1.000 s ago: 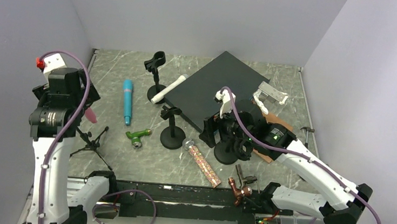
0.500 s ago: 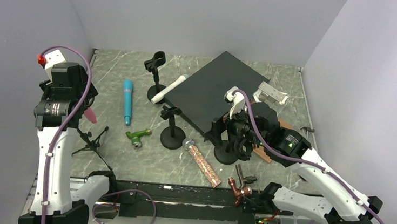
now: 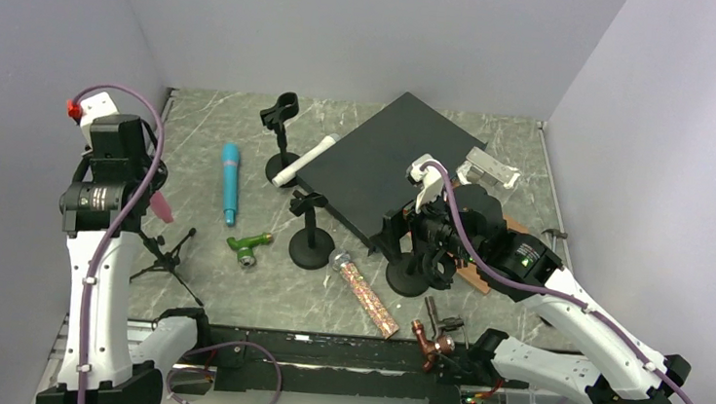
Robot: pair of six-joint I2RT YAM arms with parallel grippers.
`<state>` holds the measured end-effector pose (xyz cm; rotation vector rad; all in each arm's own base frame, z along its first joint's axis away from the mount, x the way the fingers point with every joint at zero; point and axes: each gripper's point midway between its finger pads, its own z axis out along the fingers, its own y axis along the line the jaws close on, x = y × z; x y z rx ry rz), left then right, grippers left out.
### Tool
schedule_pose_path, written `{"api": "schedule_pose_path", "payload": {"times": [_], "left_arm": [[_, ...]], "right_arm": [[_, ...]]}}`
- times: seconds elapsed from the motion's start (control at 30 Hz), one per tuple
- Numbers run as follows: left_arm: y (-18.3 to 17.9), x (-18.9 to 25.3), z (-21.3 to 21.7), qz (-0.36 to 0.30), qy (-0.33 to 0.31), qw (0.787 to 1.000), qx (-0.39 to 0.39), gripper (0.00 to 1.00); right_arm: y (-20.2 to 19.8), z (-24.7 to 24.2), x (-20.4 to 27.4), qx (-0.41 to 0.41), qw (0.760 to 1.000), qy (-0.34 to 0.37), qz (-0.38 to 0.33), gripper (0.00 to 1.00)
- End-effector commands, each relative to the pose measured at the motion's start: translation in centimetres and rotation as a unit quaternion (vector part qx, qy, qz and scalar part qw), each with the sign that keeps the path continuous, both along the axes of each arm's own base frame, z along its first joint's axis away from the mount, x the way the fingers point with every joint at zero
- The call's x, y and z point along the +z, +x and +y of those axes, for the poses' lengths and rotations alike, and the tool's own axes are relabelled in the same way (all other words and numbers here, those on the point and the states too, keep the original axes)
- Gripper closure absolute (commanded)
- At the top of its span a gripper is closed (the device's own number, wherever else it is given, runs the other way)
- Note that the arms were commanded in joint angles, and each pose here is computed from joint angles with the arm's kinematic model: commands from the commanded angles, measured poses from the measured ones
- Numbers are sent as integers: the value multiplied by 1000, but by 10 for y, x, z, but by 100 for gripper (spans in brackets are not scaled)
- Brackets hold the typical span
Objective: Remove the microphone from the stand
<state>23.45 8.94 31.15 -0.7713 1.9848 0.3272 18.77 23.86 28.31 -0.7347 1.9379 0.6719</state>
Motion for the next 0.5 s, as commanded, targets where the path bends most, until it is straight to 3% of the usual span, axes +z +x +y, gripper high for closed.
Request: {"api": "schedule_pose_path", "payload": {"times": [0.0,0.17,0.47], "left_arm": [[4,45,-1,-58,18,998,-18,74],[3,90,-6,-95,29,994,-43,100],[-11,157,-13,-154,58,984,-74,100]], "right_arm": [[6,-1,28,-8,999,22,-36,0],[8,0,30,-8,999,21,-36,0],[10,3,28,-7,999,13,-31,0]]}}
